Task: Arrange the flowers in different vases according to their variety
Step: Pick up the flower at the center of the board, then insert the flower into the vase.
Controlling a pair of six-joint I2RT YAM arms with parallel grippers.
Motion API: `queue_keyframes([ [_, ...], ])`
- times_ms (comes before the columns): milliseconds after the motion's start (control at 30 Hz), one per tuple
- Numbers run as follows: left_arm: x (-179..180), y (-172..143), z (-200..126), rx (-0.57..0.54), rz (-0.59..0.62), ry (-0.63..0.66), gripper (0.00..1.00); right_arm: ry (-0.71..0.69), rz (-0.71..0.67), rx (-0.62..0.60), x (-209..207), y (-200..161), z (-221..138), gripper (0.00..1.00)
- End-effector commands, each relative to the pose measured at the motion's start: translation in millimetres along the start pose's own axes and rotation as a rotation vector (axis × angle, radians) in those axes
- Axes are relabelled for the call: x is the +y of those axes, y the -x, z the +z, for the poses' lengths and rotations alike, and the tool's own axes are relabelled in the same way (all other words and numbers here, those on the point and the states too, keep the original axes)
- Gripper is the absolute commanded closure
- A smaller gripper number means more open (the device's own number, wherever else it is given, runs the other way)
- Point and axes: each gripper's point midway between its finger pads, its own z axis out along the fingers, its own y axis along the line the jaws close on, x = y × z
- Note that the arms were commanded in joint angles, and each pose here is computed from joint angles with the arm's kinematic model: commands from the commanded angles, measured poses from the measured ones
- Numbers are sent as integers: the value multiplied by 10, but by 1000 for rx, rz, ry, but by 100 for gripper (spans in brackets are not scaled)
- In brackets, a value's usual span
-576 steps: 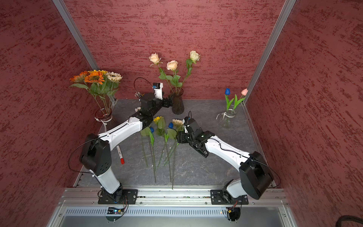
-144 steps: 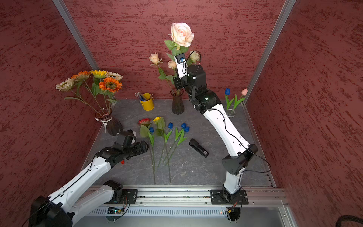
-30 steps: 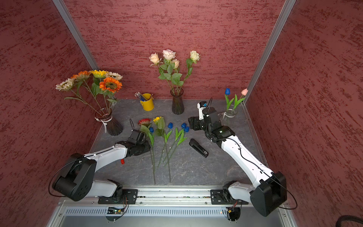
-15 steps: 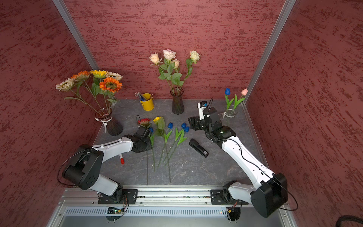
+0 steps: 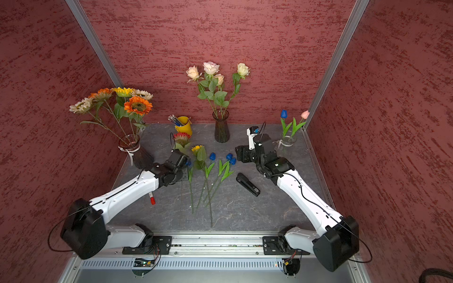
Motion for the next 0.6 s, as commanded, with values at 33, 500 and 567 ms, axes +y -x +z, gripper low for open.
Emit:
queue_keyframes([
  [33, 172, 248, -570, -139, 55, 68, 100, 10, 14, -19, 20, 31, -24, 23],
  [500, 660, 1869, -2263, -668, 115, 56, 100, 21, 12, -59, 76, 199, -24, 23],
  [567, 818, 2100, -2500, -748, 115, 82, 100, 16, 12, -64, 65, 198, -31, 23],
])
